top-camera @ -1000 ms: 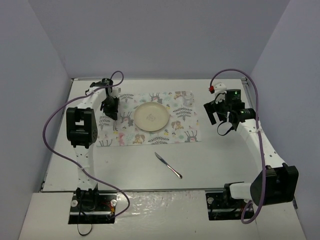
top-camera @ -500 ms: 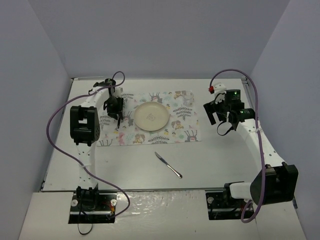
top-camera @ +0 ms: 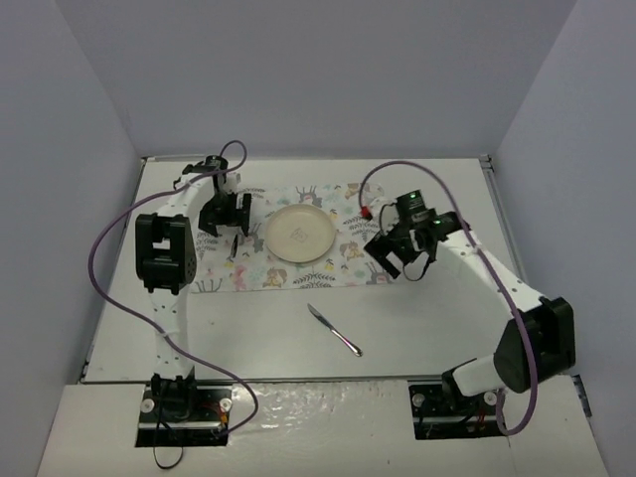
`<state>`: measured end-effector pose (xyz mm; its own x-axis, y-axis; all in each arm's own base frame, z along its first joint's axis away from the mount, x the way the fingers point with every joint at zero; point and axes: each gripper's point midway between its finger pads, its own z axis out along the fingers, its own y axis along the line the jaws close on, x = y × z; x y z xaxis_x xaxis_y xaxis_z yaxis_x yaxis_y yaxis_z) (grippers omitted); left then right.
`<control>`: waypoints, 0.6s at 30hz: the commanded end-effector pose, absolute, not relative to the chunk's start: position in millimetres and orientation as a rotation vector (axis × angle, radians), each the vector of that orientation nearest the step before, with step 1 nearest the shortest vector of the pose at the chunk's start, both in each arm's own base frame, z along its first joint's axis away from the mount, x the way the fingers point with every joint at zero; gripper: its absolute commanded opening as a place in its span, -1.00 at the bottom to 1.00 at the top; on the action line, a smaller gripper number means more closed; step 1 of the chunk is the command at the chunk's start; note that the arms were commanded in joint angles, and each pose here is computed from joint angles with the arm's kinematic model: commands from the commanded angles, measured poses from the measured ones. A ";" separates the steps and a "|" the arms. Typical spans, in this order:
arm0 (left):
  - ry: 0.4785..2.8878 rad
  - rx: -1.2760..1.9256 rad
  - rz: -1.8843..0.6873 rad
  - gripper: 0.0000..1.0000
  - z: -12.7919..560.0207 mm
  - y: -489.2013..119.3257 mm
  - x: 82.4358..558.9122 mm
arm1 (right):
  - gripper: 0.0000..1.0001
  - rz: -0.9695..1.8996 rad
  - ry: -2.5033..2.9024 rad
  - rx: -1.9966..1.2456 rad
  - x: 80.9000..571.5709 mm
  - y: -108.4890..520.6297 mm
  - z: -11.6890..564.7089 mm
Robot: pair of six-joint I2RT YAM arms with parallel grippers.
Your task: Set the dinner table for one person
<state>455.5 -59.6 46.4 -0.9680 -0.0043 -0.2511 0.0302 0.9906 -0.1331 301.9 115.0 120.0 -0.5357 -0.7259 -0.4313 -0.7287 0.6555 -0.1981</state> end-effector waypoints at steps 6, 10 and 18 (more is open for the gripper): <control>2.666 -0.170 -0.074 0.80 128.7 34.3 444.5 | 1.00 0.403 2.536 -1.753 188.2 191.5 78.9; 2.654 -0.260 -0.038 0.80 120.2 71.0 427.1 | 1.00 0.536 2.580 -1.877 157.0 205.3 65.2; 2.641 -0.300 0.032 0.80 116.1 95.9 393.0 | 1.00 0.478 2.584 -1.919 148.5 229.8 42.0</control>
